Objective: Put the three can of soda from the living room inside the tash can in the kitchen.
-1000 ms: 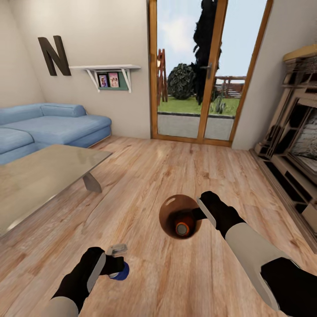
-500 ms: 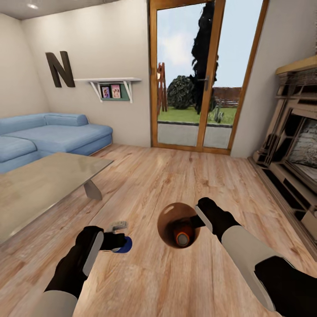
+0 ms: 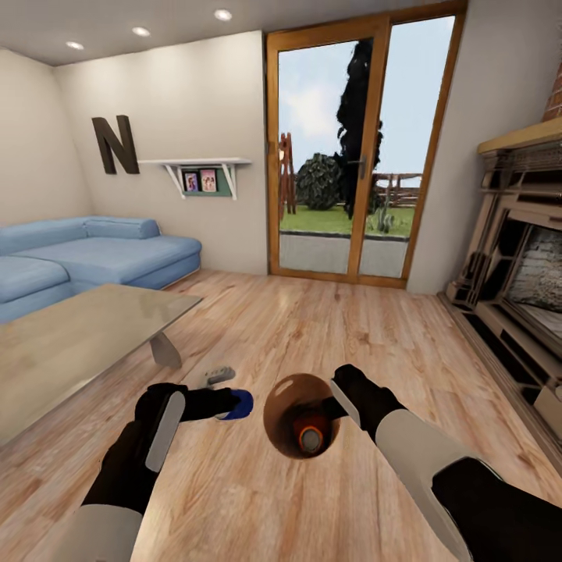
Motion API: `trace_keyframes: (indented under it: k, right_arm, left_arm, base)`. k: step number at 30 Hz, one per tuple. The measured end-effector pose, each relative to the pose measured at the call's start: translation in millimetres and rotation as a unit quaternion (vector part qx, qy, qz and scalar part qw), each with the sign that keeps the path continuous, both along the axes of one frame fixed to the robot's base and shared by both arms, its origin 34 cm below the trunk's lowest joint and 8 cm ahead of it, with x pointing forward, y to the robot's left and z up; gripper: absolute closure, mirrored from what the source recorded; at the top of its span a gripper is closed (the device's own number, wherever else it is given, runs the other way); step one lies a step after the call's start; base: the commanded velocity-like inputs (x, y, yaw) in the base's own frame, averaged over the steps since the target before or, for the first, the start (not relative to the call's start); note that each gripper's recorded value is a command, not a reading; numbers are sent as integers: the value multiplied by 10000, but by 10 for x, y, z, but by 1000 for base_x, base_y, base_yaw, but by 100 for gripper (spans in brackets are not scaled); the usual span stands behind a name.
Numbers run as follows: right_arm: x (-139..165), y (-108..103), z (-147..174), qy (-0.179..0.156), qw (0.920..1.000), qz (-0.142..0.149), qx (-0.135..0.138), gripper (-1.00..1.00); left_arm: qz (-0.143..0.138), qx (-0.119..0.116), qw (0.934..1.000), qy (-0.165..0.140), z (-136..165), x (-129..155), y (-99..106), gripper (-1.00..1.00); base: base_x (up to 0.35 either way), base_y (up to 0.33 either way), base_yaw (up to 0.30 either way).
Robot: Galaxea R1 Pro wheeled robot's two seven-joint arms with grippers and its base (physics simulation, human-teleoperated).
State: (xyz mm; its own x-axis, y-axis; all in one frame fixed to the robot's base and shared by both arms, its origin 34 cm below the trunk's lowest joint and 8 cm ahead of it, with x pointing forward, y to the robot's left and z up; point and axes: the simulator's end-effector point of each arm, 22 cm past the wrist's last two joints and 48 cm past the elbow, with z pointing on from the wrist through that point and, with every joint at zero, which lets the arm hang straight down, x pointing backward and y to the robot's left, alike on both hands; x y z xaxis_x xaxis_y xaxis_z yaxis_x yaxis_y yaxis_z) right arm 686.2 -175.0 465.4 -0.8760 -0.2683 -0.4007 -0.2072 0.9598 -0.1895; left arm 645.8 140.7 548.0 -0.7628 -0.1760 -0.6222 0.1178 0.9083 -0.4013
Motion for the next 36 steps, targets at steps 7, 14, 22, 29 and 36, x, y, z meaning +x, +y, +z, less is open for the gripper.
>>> trace_keyframes:
  k: [7,14,22,29,36]
  right_arm:
    - [-32,109,145,-117,9998,117,-52,100]
    - [-48,228,268,-217,9996,201,-29,100]
    - [-52,268,272,-219,9995,222,-14,100]
    - [-53,327,285,-227,9994,256,19,100]
    - [-59,402,297,-233,9993,291,66,100]
  left_arm:
    - [-444,-154,9985,-278,313,-85,-407,100]
    - [-1042,-193,9936,-401,464,-287,-938,100]
    - [-1256,-111,9912,-398,437,-376,-1120,100]
    - [-1286,-17,9914,-234,284,-413,-1132,100]
    - [-1114,39,9938,-46,-128,-368,-1104,100]
  base:
    - [0,0,0]
    - [0,0,0]
    - [0,0,0]
    - [0,0,0]
    - [0,0,0]
